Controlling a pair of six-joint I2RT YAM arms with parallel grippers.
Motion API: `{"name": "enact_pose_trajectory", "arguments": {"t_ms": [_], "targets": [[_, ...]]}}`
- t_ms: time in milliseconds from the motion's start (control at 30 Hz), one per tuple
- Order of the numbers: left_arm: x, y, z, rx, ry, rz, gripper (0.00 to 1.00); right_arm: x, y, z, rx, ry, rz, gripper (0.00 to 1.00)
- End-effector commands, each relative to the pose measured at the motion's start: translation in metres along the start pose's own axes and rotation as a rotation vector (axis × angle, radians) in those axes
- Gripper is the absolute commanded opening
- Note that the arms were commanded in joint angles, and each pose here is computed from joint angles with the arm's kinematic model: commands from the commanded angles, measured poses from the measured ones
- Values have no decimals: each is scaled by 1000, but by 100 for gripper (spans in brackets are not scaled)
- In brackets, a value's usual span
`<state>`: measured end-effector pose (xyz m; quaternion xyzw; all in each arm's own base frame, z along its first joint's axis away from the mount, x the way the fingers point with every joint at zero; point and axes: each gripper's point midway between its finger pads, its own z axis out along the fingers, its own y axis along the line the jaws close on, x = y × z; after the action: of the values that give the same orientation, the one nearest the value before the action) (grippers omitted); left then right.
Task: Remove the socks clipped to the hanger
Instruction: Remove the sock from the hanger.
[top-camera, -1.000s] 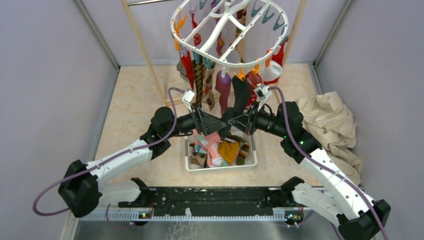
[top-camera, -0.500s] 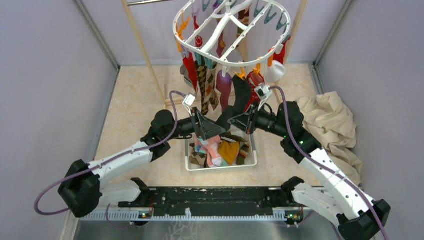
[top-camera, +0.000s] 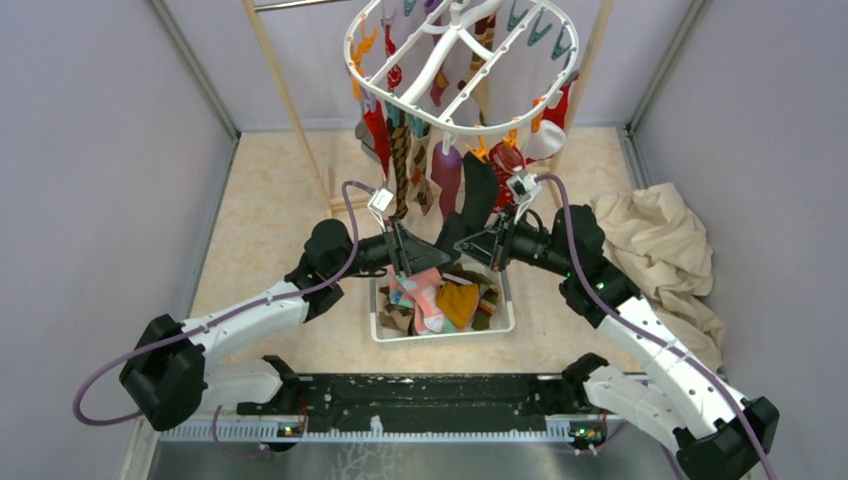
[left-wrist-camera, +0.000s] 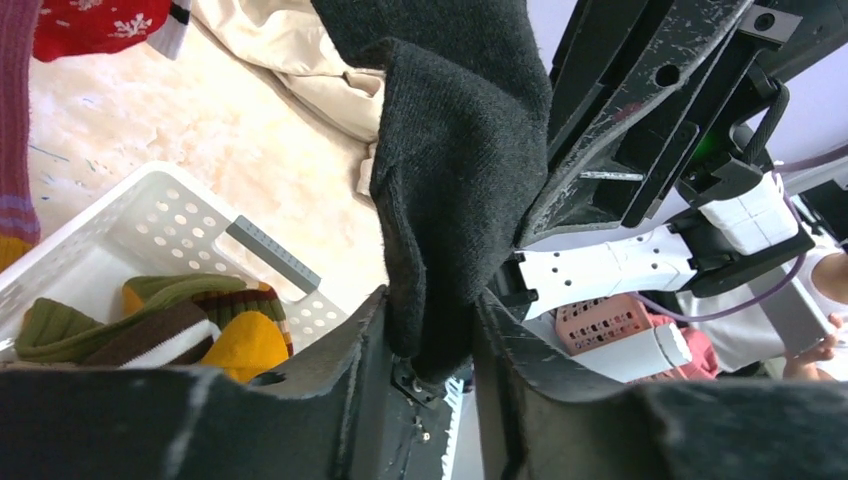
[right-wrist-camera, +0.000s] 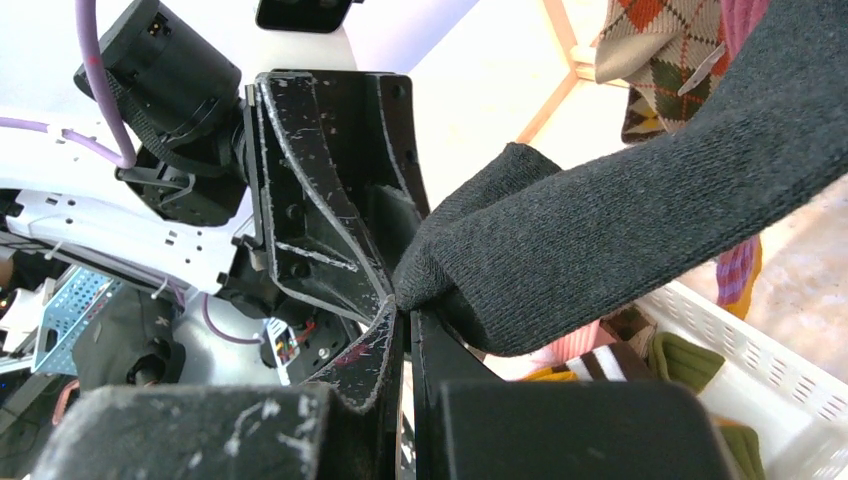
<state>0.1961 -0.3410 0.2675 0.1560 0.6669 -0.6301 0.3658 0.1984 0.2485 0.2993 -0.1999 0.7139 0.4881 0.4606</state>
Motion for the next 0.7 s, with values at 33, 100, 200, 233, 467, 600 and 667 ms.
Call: {"name": "enact_pose_trajectory", "arguments": {"t_ms": [33, 100, 200, 233, 467, 600, 667], "targets": [[-19, -21, 3, 76, -37, 53, 26, -8, 9, 2, -42, -29, -17, 0], [-19, -22, 3, 78, -38, 52, 2, -7, 7, 2, -38, -27, -16, 0], [-21, -23, 3, 66, -35, 57, 0, -6, 3, 2, -15, -26, -19, 0], [-21, -23, 3, 60, -27, 58, 0, -6, 0, 1, 7, -22, -17, 1], [-26, -23, -2, 20, -34, 91, 0, -30, -19, -16, 193, -63, -115, 36], [-28, -26, -4, 15, -34, 98, 0, -46, -20, -23, 244, -81, -165, 43], [-30, -28, -4, 12, -31, 101, 0, -55, -18, -25, 255, -96, -185, 55]]}}
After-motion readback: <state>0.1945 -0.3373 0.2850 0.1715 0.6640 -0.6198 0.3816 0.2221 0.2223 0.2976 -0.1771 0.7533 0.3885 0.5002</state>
